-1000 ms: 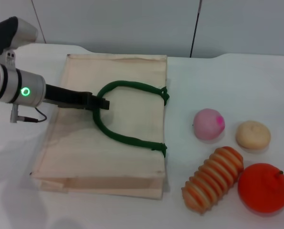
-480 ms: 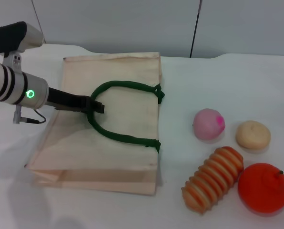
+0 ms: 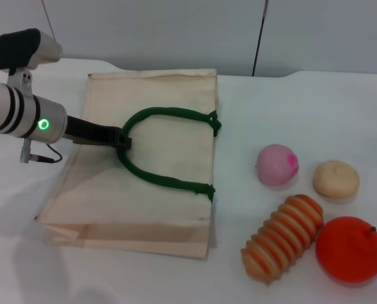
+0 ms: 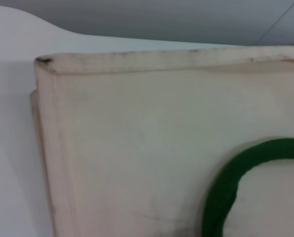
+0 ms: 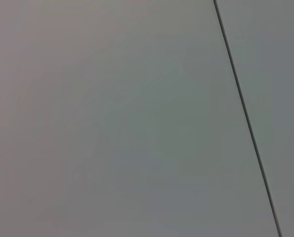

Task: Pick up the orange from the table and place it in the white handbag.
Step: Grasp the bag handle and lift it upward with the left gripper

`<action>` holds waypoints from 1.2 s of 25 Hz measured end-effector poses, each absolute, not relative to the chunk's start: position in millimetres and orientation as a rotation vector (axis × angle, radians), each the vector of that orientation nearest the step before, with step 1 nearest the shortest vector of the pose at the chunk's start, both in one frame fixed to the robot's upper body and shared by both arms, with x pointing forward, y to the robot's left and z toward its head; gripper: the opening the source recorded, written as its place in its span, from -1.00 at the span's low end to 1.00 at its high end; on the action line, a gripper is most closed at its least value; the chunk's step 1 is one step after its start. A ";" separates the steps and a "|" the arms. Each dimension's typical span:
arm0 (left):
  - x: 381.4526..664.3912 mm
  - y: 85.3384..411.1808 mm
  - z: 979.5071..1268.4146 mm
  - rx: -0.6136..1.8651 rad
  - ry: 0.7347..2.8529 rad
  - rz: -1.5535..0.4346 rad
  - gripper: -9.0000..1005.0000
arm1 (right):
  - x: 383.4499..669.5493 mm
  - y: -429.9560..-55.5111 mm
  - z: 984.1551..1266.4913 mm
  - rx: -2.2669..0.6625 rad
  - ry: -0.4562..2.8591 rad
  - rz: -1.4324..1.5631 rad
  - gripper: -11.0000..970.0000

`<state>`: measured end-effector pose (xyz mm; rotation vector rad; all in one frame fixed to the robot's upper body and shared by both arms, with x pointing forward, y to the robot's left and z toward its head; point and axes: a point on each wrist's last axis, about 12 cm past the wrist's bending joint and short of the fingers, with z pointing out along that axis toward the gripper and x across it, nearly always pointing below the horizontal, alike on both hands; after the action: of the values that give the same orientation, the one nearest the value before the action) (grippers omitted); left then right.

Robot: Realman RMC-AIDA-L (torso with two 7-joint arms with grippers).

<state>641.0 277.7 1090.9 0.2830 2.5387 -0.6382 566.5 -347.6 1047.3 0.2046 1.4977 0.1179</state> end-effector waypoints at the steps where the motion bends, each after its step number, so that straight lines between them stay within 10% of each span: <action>1: 641.0 277.7 1090.9 0.283 2.539 -0.638 -0.34 | 566.5 -347.6 1047.3 0.205 1.498 0.118 0.78; 9: 641.8 275.2 1091.3 0.280 2.527 -0.649 -0.73 | 564.9 -348.7 1046.0 0.208 1.503 0.115 0.78; 30: 600.9 320.1 1160.2 0.357 1.976 -1.147 -0.74 | 561.3 -358.9 1058.2 0.118 1.512 0.333 0.78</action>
<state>600.9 320.1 1160.2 0.3566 1.9758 -1.1471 561.3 -358.9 1058.2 0.1177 1.5118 0.3332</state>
